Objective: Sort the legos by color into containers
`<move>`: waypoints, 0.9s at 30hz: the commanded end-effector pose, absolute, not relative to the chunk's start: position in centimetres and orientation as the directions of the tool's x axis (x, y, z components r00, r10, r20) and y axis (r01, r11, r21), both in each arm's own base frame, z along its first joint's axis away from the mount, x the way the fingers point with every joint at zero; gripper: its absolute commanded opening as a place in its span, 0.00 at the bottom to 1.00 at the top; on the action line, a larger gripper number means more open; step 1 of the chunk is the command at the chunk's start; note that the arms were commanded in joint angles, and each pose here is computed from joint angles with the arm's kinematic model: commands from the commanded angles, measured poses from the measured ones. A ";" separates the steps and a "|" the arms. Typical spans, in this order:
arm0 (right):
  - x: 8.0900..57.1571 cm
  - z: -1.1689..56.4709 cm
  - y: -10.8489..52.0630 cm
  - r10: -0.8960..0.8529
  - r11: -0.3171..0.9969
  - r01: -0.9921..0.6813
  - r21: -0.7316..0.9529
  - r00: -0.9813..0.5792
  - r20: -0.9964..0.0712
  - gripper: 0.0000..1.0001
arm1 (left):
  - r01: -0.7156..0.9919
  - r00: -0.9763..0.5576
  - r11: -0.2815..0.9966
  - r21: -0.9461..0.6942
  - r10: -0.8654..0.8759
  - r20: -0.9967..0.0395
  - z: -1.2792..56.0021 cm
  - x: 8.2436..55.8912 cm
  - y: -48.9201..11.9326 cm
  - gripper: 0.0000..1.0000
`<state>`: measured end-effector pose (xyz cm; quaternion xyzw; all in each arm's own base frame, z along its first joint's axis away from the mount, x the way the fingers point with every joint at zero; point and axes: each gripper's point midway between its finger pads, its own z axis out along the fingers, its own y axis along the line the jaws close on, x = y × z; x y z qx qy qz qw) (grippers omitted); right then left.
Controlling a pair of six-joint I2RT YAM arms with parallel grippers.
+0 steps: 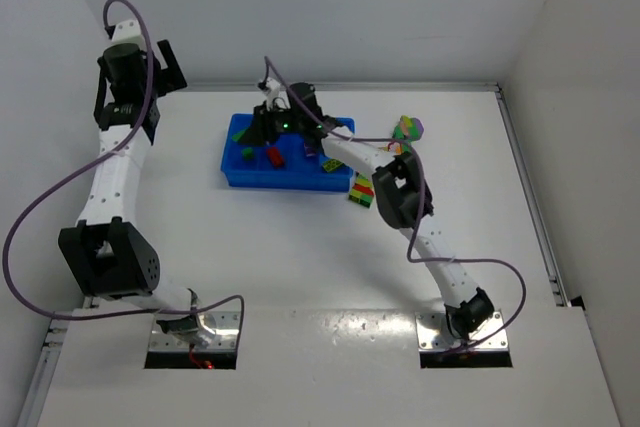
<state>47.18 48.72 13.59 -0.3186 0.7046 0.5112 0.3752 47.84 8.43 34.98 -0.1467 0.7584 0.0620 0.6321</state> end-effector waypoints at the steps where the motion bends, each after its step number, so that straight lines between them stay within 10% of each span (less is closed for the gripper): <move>1: 49.5 13.9 51.1 0.002 0.354 -0.831 0.430 -0.459 -0.888 0.00 | -0.295 -0.242 0.952 -0.083 -0.159 -0.957 32.4 46.2 8.3 0.98; 10: 50.8 9.6 51.8 -0.064 0.507 -0.795 0.334 -0.421 -0.905 0.01 | -0.246 -0.281 0.968 -0.053 -0.123 -0.952 31.1 44.7 7.8 1.00; 17: 49.3 12.2 51.7 -0.069 0.447 -0.832 0.329 -0.398 -0.915 0.65 | -0.102 -0.321 0.994 -0.029 -0.061 -0.945 29.3 45.2 4.0 1.00; 27: 49.8 28.2 39.3 0.035 0.541 -0.809 0.230 -0.251 -0.967 0.71 | 0.247 -0.285 0.969 0.022 0.095 -0.954 28.1 44.2 -10.2 1.00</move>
